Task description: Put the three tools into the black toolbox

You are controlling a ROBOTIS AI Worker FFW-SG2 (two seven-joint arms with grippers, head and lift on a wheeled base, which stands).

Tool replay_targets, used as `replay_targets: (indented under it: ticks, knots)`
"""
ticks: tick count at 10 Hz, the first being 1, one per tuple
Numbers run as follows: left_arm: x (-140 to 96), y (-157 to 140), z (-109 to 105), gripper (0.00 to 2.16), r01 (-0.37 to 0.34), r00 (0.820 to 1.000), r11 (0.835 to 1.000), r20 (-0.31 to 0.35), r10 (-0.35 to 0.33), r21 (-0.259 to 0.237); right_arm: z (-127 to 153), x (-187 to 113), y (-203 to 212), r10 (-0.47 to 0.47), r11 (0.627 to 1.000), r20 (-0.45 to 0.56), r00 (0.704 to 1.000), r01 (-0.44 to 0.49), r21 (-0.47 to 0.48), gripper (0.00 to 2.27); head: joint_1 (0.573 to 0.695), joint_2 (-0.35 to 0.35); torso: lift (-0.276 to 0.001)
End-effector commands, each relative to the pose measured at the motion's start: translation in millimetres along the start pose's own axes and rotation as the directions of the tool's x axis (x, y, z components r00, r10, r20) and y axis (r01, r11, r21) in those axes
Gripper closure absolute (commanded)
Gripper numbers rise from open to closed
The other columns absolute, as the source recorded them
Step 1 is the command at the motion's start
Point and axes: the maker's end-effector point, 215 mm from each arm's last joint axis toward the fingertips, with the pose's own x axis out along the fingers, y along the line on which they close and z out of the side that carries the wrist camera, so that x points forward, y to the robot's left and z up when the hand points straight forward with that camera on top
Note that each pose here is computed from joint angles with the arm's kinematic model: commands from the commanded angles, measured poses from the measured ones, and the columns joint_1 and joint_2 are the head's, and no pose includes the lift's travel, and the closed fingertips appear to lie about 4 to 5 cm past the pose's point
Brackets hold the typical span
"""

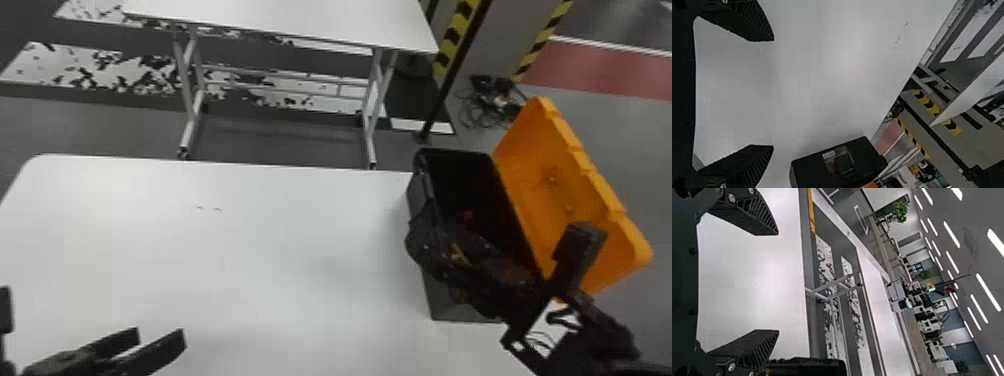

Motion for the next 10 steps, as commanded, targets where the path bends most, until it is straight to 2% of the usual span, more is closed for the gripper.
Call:
replay_targets:
  ticks: [1, 2, 3, 4, 6, 7, 8, 10]
  knots:
    - [4, -12, 41, 0.03, -0.033, 0.993, 0.988, 0.12, 0.015, 0.148, 5, 2, 46, 0.002, 0.999, 0.074, 0.997, 0.001, -0.043, 0.07, 0.695, -0.116, -0.051]
    - [-3, -23, 76, 0.03, -0.089, 0.972, 0.96, 0.235, 0.025, 0.266, 12, -1, 63, -0.036, 0.991, 0.111, 0.993, 0.051, -0.127, 0.07, 0.695, -0.039, -0.051]
    - [-18, -35, 99, 0.03, -0.139, 0.947, 0.929, 0.321, 0.023, 0.344, 18, -10, 85, -0.071, 0.97, 0.173, 0.982, 0.108, -0.217, 0.07, 0.695, -0.019, -0.051]
    - [-37, -44, 115, 0.03, -0.183, 0.921, 0.896, 0.39, 0.012, 0.404, 19, -20, 100, -0.079, 0.964, 0.208, 0.975, 0.128, -0.232, 0.08, 0.695, 0.011, -0.051]
    - [-84, -44, 132, 0.03, -0.219, 0.867, 0.884, 0.498, -0.018, 0.413, 21, -44, 121, -0.095, 0.949, 0.293, 0.951, 0.176, -0.263, 0.08, 0.695, 0.08, -0.051]
    - [-104, -42, 135, 0.03, -0.262, 0.831, 0.858, 0.555, -0.032, 0.441, 20, -56, 123, -0.105, 0.945, 0.328, 0.939, 0.196, -0.261, 0.08, 0.695, 0.097, -0.051]
    - [-111, -36, 126, 0.04, -0.269, 0.821, 0.858, 0.571, -0.033, 0.437, 18, -64, 123, -0.114, 0.94, 0.36, 0.926, 0.217, -0.262, 0.08, 0.695, 0.141, -0.051]
    - [-127, -15, 112, 0.04, -0.327, 0.775, 0.867, 0.632, 0.019, 0.375, -1, -66, 118, -0.124, 0.94, 0.341, 0.932, 0.221, -0.259, 0.08, 0.695, 0.199, -0.051]
